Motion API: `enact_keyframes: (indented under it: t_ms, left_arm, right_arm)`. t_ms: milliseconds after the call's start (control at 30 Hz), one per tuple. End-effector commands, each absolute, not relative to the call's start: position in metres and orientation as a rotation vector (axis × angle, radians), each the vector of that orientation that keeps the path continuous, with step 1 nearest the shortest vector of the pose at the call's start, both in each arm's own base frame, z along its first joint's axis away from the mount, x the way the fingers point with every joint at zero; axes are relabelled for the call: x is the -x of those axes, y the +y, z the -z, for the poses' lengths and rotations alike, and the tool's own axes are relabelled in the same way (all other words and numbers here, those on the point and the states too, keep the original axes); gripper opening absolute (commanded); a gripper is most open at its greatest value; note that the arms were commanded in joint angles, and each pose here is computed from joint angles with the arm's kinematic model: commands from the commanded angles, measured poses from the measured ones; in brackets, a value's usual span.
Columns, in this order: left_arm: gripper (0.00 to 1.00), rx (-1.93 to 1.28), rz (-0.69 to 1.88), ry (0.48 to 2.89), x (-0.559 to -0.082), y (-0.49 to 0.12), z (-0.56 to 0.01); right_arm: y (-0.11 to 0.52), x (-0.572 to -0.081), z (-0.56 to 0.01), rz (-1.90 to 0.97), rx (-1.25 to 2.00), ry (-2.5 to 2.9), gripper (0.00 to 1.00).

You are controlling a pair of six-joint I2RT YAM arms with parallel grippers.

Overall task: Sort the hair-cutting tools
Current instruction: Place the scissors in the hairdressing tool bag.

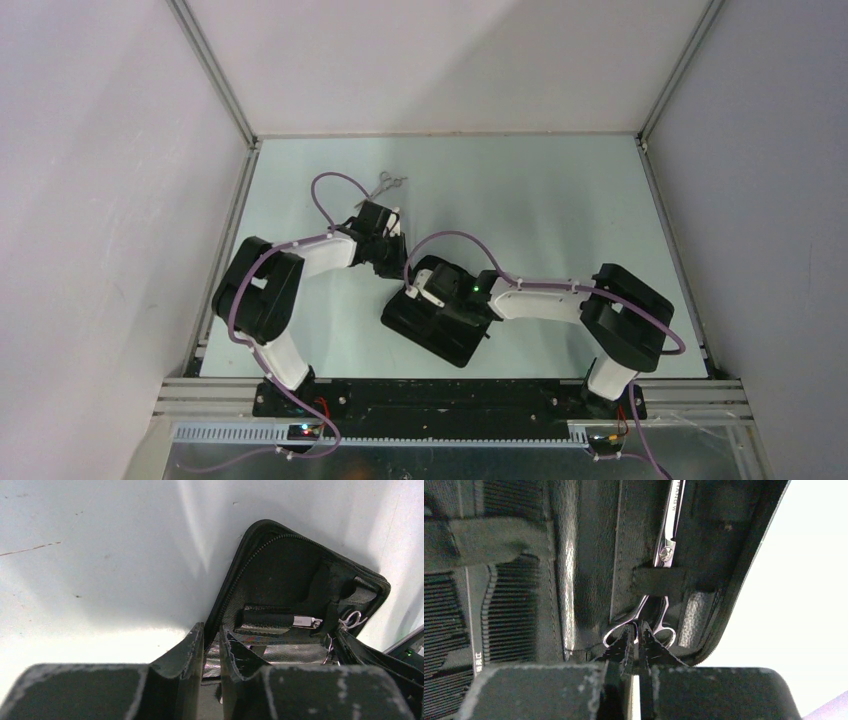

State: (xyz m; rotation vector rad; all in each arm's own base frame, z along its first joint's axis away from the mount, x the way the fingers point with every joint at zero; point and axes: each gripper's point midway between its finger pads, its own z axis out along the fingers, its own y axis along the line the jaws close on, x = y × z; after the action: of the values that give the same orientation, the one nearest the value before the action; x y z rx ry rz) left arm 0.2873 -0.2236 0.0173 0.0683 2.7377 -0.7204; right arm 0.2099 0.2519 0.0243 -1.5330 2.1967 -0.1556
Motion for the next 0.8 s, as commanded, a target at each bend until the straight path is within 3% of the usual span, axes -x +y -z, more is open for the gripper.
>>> enact_keyframes:
  t_ms: [0,333,767]
  left_arm:
    - [0.22,-0.104,0.692,2.796,-0.266,-0.217,-0.012]
    - [0.22,-0.095,0.7,2.792,-0.265,-0.217,-0.015]
    - [0.24,-0.069,0.695,2.797,-0.255,-0.212,-0.019]
  right_arm:
    - [0.285,-0.228,-0.023,0.073,1.495,2.089,0.0]
    - [0.295,-0.229,-0.029,0.027,1.501,2.048,0.0]
    - [0.279,-0.211,-0.076,-0.076,1.312,2.127,0.26]
